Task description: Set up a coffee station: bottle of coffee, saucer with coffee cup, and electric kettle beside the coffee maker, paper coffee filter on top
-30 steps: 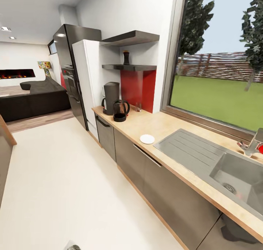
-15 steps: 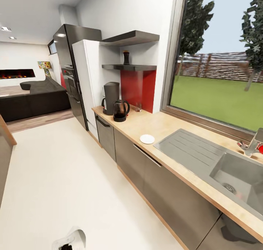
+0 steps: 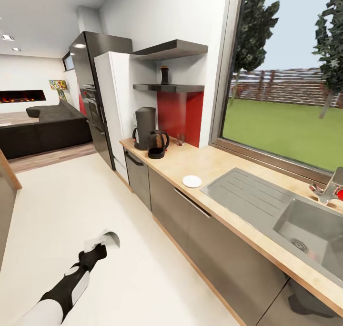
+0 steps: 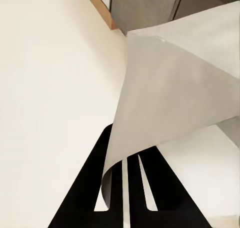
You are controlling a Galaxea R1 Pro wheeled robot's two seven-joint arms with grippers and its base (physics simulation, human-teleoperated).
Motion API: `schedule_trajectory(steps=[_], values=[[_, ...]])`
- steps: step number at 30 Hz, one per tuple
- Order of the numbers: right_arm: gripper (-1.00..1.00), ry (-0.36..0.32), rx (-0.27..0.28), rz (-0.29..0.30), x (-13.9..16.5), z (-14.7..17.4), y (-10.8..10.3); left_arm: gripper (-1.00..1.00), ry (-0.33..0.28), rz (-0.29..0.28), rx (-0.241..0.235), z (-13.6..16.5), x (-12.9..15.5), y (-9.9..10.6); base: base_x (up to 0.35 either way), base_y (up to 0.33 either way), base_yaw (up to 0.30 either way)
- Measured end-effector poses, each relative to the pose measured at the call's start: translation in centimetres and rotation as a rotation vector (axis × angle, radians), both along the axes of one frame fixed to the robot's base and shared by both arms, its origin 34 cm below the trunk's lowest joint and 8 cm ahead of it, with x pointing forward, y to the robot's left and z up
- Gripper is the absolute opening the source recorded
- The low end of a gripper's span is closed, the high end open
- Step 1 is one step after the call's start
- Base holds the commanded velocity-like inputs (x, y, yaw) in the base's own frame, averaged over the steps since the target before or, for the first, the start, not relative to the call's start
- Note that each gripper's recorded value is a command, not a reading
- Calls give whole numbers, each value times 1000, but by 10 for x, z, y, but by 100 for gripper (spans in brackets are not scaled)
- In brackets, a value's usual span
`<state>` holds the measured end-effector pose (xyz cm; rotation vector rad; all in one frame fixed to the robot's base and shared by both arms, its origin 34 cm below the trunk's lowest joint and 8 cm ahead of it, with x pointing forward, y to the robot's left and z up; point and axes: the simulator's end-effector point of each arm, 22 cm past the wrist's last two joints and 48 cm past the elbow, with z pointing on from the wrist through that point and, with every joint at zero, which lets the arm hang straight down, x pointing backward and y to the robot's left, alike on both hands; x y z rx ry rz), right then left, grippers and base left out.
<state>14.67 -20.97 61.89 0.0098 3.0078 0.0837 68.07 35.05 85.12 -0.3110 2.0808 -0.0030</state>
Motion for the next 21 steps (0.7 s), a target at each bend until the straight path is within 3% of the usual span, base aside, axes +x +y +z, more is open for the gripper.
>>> schedule_trajectory(steps=[6,13,21], values=[[100,0,0,0,0,0,0,-100,8,-8,-25,45,52,2,0,0,0],[100,0,0,0,0,0,0,-100,-20,-17,-34,77,80,-1,0,0,0],[100,0,0,0,0,0,0,-100,67,-67,-87,123,111,-14,0,0,0]])
